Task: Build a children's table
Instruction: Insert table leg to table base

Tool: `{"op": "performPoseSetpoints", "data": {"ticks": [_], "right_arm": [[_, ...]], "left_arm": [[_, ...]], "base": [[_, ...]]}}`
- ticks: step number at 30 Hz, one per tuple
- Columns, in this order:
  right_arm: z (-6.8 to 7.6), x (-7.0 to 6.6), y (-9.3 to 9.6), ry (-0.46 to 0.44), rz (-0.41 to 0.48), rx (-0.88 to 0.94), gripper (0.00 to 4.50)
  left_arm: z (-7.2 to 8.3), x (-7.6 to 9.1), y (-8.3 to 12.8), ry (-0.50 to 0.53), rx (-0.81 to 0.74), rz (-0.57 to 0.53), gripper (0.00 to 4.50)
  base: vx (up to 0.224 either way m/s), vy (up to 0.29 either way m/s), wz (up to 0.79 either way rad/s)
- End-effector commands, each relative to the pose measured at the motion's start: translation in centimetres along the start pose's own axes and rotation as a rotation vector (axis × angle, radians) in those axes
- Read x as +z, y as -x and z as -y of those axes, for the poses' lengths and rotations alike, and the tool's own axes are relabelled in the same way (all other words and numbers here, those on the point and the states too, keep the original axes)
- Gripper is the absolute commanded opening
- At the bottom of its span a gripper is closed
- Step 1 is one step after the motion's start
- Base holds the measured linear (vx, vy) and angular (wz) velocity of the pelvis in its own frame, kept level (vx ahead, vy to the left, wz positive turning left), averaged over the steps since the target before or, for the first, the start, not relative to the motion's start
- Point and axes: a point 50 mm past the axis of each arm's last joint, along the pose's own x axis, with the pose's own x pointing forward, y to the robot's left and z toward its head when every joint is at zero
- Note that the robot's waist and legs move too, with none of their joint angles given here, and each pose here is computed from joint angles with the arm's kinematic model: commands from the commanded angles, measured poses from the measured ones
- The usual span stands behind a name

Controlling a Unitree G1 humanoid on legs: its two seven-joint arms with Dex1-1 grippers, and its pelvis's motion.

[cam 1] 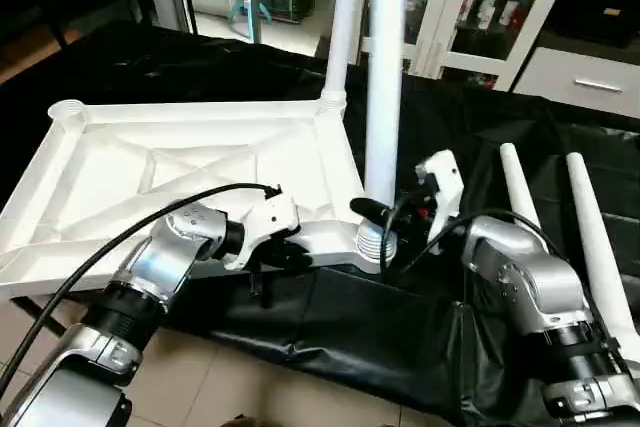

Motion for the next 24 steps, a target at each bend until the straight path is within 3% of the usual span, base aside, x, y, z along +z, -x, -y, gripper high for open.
{"op": "performPoseSetpoints", "data": {"ticks": [1, 16, 24], "right_arm": [[1.9, -3.0, 2.2, -0.070, -0.090, -0.145, 1.87], [1.5, -4.8, 4.0, -0.122, 0.016, -0.185, 1.86], [0.2, -6.0, 4.3, -0.106, 0.034, -0.150, 1.86]], "left_arm": [[0.2, -0.6, -0.1, 0.031, -0.011, 0.011, 0.00], [-0.6, -0.3, 0.0, 0.025, 0.033, 0.017, 0.00], [-0.9, -0.3, 0.0, 0.024, 0.053, 0.021, 0.00]], "base": [[0.000, 0.000, 0.00], [0.000, 0.000, 0.00], [0.000, 0.000, 0.00]]}}
